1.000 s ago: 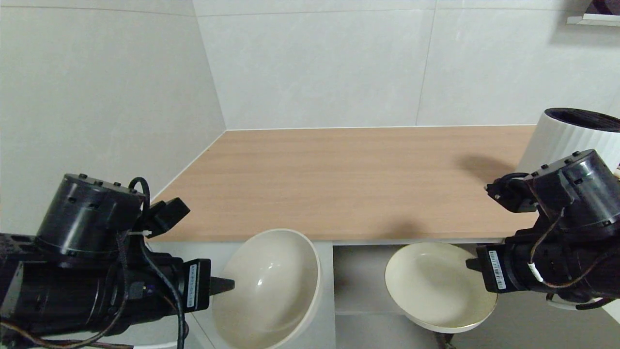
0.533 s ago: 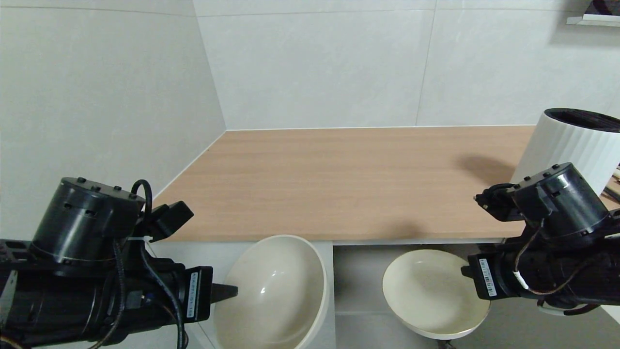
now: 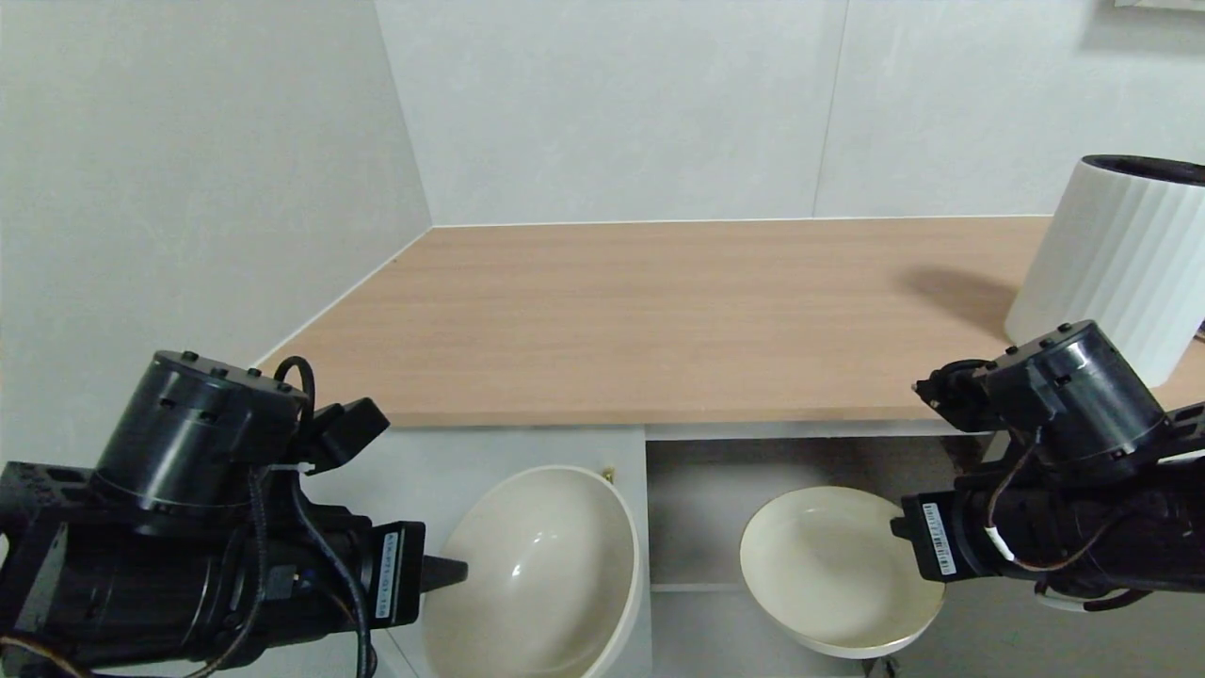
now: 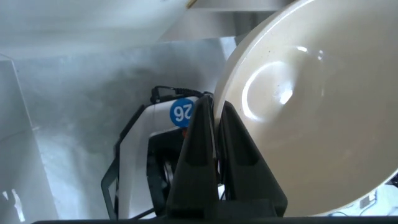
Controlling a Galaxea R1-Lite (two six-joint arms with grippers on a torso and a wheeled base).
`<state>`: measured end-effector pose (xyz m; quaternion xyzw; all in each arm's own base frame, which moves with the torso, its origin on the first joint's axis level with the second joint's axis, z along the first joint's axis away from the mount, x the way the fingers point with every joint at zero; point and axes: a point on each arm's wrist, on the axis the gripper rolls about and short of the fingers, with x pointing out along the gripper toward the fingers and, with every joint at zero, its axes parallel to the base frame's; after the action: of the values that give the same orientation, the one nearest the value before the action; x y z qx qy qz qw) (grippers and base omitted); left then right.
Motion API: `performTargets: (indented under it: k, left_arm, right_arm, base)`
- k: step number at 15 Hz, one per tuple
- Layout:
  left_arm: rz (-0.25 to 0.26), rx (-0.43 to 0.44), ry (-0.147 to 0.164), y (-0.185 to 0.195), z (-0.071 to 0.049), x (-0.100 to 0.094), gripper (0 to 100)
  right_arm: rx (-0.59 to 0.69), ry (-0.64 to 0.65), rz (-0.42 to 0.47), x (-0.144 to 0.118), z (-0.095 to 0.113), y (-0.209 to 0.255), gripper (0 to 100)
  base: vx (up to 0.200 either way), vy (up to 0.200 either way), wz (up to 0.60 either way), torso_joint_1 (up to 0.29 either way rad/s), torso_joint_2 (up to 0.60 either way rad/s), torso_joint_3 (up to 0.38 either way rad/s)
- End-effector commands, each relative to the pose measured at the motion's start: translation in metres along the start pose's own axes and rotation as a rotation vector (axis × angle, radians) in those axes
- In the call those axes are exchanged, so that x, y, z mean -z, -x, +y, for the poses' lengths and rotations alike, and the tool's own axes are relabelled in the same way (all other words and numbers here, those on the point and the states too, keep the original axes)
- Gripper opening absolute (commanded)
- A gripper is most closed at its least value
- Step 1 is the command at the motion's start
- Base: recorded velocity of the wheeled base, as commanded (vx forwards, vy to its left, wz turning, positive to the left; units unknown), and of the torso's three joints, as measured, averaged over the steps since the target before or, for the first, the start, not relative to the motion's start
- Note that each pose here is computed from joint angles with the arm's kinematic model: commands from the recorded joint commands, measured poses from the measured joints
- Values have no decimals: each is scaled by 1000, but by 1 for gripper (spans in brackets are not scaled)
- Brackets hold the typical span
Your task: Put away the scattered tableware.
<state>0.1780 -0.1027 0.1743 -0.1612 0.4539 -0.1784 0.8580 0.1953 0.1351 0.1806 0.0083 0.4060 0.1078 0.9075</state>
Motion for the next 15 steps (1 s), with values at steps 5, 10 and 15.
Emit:
performTargets:
  k: [5,10,15]
  left_arm:
    - [10,-6,3,-3,1,0,0]
    - [17,-12,4,-6,1,-1,0]
    - [17,-12,3,-6,1,-1,0]
  right_arm:
    - [2,0,4,0,0,-1,0]
    - [4,1,9,0,0,-3,0]
    - [10,4,22,0,1,-8,0]
  base:
    - [0,0,0,-167,466,289]
    - [0,0,0,-135,462,318]
    - [0,0,0,-29,167,120]
